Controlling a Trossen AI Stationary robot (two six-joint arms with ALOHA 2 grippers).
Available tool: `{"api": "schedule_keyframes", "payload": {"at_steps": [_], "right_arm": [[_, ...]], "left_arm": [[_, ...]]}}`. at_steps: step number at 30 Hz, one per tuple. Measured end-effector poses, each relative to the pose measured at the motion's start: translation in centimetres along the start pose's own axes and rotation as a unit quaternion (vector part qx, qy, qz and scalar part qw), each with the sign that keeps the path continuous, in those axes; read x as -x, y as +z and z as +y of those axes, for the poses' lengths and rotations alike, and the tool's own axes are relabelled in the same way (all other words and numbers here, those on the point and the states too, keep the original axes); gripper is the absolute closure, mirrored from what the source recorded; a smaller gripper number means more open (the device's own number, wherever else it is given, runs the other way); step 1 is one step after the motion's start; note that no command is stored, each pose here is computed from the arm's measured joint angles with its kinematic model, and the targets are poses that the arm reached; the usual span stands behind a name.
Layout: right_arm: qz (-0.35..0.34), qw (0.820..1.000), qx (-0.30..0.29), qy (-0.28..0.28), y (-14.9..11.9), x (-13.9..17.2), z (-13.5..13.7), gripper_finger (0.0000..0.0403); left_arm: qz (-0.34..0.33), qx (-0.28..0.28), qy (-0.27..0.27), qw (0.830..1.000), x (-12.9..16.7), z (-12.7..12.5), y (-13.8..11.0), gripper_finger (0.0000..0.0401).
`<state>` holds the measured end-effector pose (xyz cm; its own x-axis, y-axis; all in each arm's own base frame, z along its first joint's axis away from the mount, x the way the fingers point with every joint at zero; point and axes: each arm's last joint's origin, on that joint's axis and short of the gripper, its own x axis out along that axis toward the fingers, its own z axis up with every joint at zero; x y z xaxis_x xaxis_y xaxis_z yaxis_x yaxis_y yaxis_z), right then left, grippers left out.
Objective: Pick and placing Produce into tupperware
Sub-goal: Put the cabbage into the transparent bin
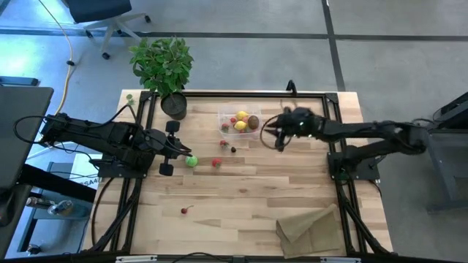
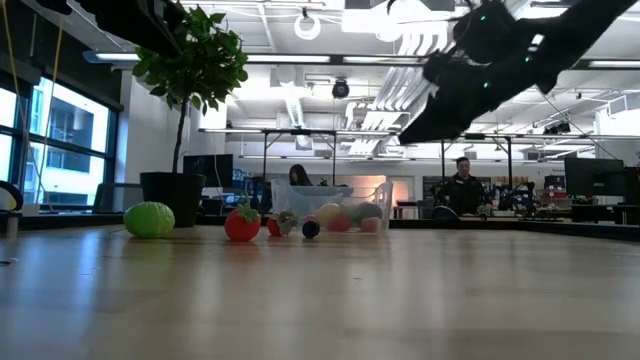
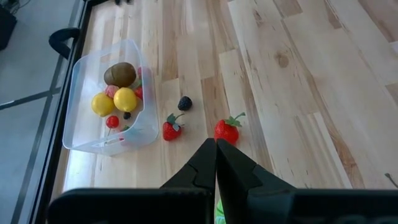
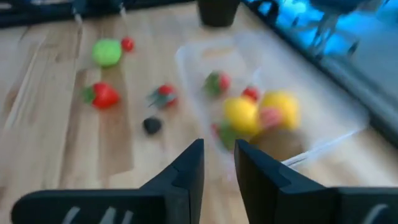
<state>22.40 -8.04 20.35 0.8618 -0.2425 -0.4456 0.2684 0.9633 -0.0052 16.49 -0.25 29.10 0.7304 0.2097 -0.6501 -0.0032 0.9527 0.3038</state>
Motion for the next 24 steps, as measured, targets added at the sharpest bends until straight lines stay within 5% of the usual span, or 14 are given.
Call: {"api": "schedule_keyframes", "payload": {"at_steps": [7,15,24], "right_arm": [[0.024,1.0,0.0,-0.017,2.1,3.9,-2.4,0.0327],[0.057,0.996,0.068,-0.021,5.9,6.3,-3.8,0.0327],[0.053,0.996,0.063,0.018,6.4,6.9,-4.3,0.0327]], "left_arm": [[0.0,0.0,0.0,1.0,0.0,0.0,0.0,0.0398],[0.0,0.0,0.0,1.0,0.0,0.0,0.0,0.0398],[0.0,0.0,0.0,1.0,0.0,0.0,0.0,0.0398]]}}
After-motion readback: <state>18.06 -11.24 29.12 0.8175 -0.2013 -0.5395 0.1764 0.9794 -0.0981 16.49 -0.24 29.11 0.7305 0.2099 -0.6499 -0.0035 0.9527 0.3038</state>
